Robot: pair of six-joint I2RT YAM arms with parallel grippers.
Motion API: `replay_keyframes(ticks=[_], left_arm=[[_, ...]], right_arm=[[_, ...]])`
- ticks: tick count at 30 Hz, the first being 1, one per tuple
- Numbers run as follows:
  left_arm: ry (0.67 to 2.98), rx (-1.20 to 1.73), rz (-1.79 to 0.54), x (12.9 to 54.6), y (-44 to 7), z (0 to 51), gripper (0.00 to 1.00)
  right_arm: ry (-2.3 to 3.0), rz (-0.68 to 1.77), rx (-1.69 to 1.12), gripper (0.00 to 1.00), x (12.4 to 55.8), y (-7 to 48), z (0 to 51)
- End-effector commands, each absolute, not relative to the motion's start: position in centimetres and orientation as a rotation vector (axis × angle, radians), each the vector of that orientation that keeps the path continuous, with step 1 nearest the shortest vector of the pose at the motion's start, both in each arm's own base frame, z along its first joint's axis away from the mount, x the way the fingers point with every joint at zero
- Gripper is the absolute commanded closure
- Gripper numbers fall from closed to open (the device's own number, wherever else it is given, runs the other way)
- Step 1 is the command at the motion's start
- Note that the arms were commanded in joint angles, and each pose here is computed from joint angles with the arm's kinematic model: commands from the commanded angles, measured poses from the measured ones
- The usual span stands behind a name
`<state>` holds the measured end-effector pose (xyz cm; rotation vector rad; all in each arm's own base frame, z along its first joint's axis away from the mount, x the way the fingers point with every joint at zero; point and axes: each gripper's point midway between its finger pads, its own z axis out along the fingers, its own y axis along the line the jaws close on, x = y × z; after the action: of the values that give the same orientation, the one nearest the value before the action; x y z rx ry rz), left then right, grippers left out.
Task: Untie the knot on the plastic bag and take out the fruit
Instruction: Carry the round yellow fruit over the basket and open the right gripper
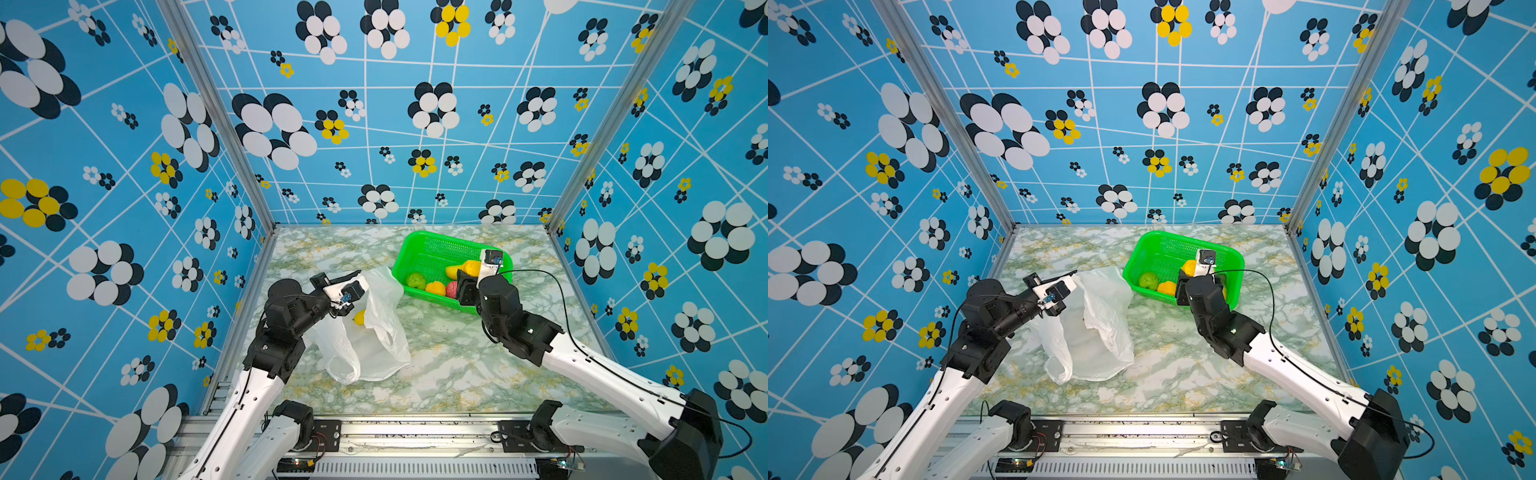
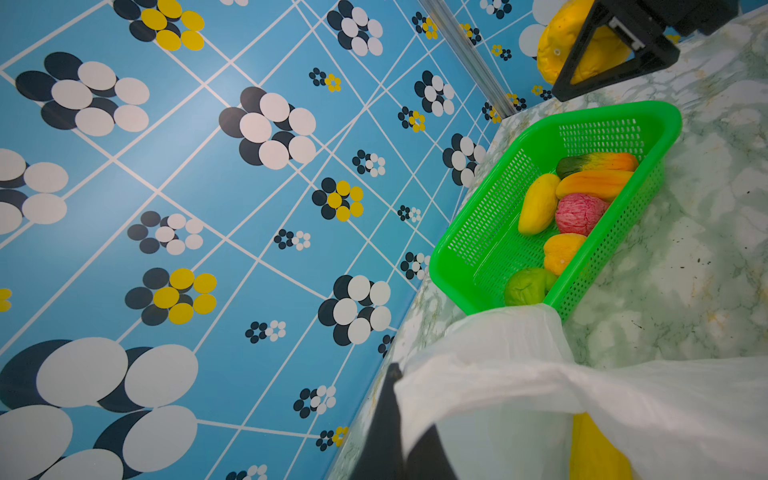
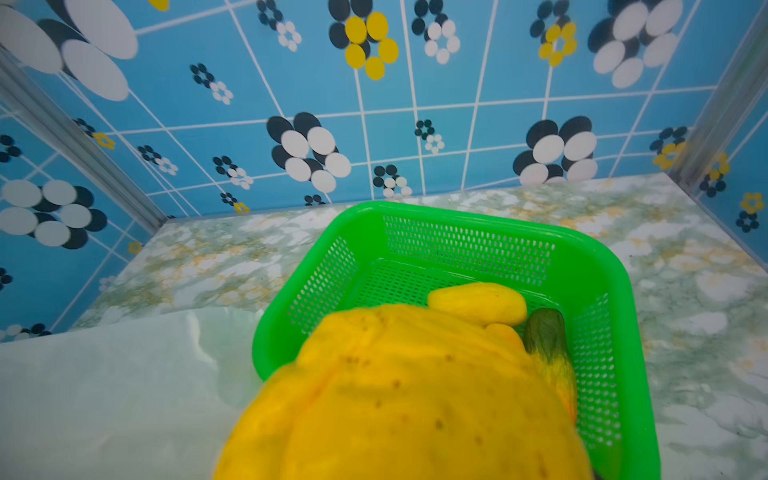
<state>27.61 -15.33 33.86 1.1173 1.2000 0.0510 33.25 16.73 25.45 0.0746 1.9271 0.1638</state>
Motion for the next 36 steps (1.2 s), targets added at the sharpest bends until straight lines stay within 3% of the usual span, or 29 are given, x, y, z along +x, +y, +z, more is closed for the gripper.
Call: replay_keyframes(ticks=[1,9,13,18,27,32,36], left_arm=[[1.187,1.137,0.043,27.3,-15.7,33.7,1.0],[1.17,1.133,0.044,27.0,-15.7,34.0,1.0],[1.176,1.136,0.049,26.9,-15.6,34.0,1.0],[1.163,1.132,0.057,26.8,-15.6,34.1,1.0],[1.161,1.13,0.06,26.7,-15.6,34.2,1.0],[1.172,1.133,0.058,26.9,-15.5,34.1,1.0],[1.161,1.13,0.058,26.7,-15.6,34.3,1.0]], right_arm=[[2.057,0.167,0.137,0.62,34.2,16.3,22.6],[2.248,0.089,0.301,0.67,37.5,12.3,17.3],[2.286,0.009,0.445,0.55,37.3,9.5,14.2],[2.421,0.077,0.531,0.6,37.8,9.2,10.3],[2.477,0.112,0.546,0.21,37.9,9.7,9.0],[2.423,0.101,0.545,0.11,37.6,9.1,10.5],[2.391,0.134,0.543,0.1,37.2,9.0,11.6]])
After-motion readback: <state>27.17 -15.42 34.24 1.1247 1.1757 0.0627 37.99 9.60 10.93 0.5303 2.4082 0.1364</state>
